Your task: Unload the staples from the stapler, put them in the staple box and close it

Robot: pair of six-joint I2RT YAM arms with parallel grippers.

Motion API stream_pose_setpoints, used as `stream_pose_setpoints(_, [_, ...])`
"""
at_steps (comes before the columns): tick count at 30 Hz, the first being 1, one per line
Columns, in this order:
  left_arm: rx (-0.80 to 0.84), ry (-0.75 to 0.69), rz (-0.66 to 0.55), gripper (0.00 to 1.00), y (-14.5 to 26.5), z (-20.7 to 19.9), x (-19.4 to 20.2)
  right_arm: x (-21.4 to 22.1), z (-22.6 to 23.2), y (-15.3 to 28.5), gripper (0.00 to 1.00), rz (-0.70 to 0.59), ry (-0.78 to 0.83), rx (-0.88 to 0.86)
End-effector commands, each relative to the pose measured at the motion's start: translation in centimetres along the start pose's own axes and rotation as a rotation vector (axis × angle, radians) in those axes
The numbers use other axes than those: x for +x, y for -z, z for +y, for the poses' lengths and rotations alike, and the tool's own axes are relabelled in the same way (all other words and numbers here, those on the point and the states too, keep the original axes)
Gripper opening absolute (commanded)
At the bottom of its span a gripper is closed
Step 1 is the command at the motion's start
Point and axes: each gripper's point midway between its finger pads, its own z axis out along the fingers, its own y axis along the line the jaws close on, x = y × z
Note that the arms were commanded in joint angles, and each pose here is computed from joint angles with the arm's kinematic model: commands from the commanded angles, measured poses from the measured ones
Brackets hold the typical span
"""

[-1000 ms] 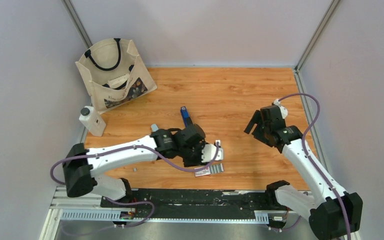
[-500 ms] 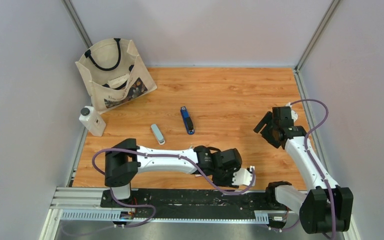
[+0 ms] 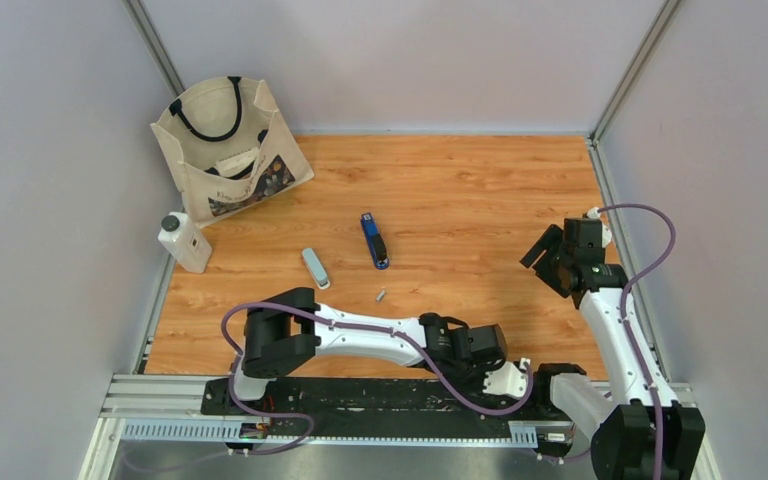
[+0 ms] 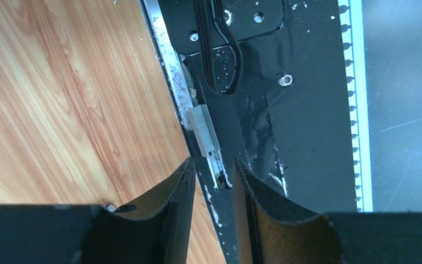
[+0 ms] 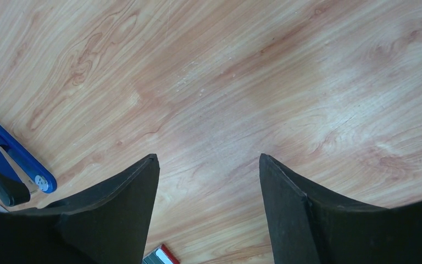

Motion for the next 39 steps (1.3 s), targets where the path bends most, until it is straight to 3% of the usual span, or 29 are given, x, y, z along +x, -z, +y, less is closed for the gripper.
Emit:
stream_pose_setpoints(1, [-0.031,0.001,-0.025,0.39,-0.4,0.6,-1.5,-0.9,0.5,0.6,0.69,-0.034,0.017,-0.048])
stream_pose_setpoints(16, [-0.071,-0.020,0.009,0.34,-1.4,1.7,-0.9,-0.7,1.3,0.4,0.58,-0.014,0.021,-0.100])
stream_pose_setpoints(39, [-0.032,0.007,0.033,0.33,-1.4,0.6,-1.1,-0.8,0.9,0.5,0.55,-0.011,0.020,-0.104])
